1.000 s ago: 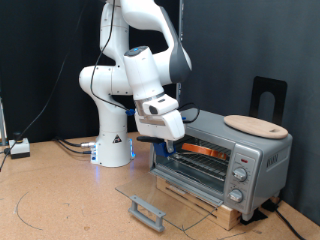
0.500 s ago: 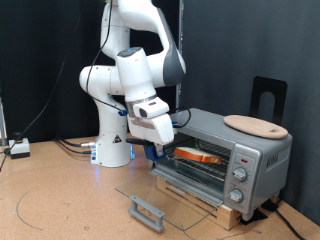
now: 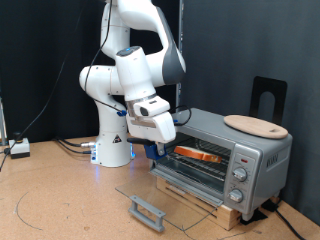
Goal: Make a piece of toast with the oven
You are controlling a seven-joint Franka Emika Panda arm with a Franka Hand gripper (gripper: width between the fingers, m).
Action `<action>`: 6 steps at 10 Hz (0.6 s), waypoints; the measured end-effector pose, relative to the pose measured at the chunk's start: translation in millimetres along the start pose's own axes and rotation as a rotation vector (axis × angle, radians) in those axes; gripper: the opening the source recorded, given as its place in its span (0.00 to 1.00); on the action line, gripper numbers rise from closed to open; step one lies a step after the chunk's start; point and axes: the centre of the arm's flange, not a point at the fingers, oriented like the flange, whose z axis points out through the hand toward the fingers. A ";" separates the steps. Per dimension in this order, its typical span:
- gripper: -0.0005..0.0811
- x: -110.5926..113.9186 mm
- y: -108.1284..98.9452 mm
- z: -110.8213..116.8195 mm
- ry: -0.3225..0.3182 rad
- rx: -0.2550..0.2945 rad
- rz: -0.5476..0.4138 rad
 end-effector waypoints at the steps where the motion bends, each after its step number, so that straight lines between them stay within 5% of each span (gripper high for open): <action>1: 0.49 0.2 -4.4 1.9 -0.006 -0.016 -0.043; 6: 0.49 -2.6 -16.3 9.1 -0.047 -0.127 -0.136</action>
